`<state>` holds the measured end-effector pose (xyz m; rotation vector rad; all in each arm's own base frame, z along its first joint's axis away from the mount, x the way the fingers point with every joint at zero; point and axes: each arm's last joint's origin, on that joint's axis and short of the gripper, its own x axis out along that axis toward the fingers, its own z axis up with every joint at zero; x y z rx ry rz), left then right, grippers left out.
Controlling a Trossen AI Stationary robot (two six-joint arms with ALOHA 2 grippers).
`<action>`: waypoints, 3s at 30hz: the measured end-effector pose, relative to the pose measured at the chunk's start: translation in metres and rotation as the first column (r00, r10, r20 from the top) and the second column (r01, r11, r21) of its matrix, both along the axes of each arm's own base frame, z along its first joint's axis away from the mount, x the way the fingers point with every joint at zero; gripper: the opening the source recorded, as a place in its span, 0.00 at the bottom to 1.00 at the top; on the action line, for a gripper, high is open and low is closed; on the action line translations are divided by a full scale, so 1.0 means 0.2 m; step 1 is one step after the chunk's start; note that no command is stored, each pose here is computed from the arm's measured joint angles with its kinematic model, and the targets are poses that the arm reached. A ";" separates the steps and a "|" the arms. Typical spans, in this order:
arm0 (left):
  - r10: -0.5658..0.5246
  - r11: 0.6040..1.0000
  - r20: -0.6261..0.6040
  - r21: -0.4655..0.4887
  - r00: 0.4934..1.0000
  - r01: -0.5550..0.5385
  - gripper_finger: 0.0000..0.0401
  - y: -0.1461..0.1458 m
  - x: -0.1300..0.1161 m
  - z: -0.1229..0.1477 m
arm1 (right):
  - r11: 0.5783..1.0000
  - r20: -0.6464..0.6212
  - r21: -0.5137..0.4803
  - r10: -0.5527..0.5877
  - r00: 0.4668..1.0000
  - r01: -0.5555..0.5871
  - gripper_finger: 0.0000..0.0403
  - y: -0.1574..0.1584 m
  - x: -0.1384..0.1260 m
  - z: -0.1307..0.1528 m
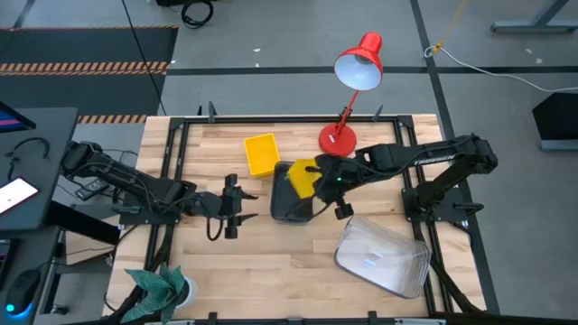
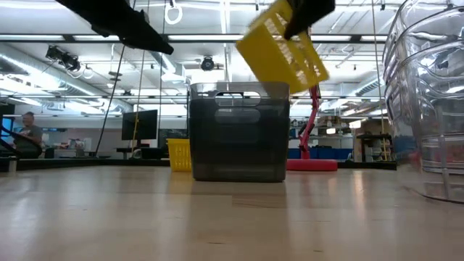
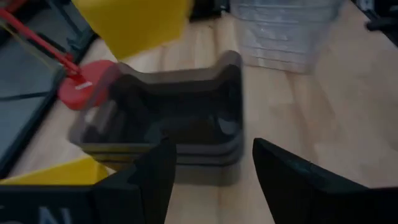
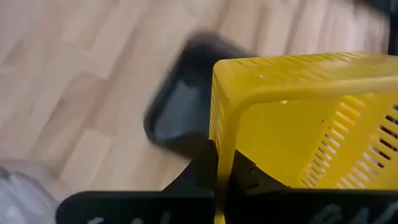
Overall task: Stack baskets by color
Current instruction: Stack the right yellow bin on the yellow bin
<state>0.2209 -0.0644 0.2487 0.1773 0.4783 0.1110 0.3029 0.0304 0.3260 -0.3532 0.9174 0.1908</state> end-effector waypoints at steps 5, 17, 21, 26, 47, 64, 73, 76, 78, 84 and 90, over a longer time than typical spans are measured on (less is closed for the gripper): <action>0.010 1.000 0.007 0.019 1.000 -0.010 0.52 0.05 0.01 0.02 | 0.990 0.046 -0.053 0.131 0.990 -0.129 0.01 0.01 0.06 -0.02; -0.078 0.996 -0.033 0.038 0.996 0.079 0.50 0.02 0.04 0.23 | 0.949 -0.021 -0.103 0.298 0.954 -0.298 0.01 0.17 0.20 -0.04; -0.162 0.984 -0.039 0.063 0.986 0.164 0.53 -0.06 0.01 0.23 | 0.930 -0.061 -0.123 0.340 0.938 -0.345 0.01 0.25 0.23 -0.04; -0.237 0.963 -0.031 0.121 0.971 0.239 0.58 -0.17 -0.03 0.24 | 0.883 -0.046 -0.200 0.424 0.904 -0.424 0.01 0.37 0.22 0.03; -0.325 0.930 -0.036 -0.192 0.945 0.312 0.50 -0.40 -0.19 0.22 | 0.776 0.004 0.000 0.631 0.775 -0.631 0.01 0.76 0.43 -0.33; -0.353 0.933 -0.217 -0.148 0.910 0.327 0.63 -0.59 0.09 0.16 | 0.816 -0.027 0.072 0.576 0.817 -0.573 0.01 0.80 0.50 -0.49; -0.356 0.930 -0.295 -0.204 0.887 0.306 0.61 -0.54 0.24 0.09 | 0.807 -0.040 0.058 0.590 0.806 -0.588 0.01 0.80 0.49 -0.50; -0.375 0.919 -0.302 -0.242 0.876 0.311 0.59 -0.53 0.28 0.06 | 0.806 -0.040 0.051 0.591 0.806 -0.589 0.01 0.80 0.49 -0.50; -0.409 0.904 -0.321 -0.272 0.854 0.330 0.57 -0.53 0.30 0.04 | 0.807 -0.042 0.042 0.591 0.805 -0.590 0.01 0.80 0.49 -0.50; -0.505 0.855 -0.331 -0.320 0.797 0.409 0.45 -0.55 0.35 -0.03 | 0.805 -0.050 0.019 0.593 0.803 -0.593 0.01 0.80 0.49 -0.50; -0.548 0.828 -0.291 -0.319 0.784 0.461 0.30 -0.55 0.37 -0.02 | 0.811 -0.045 0.009 0.585 0.810 -0.585 0.05 0.79 0.49 -0.50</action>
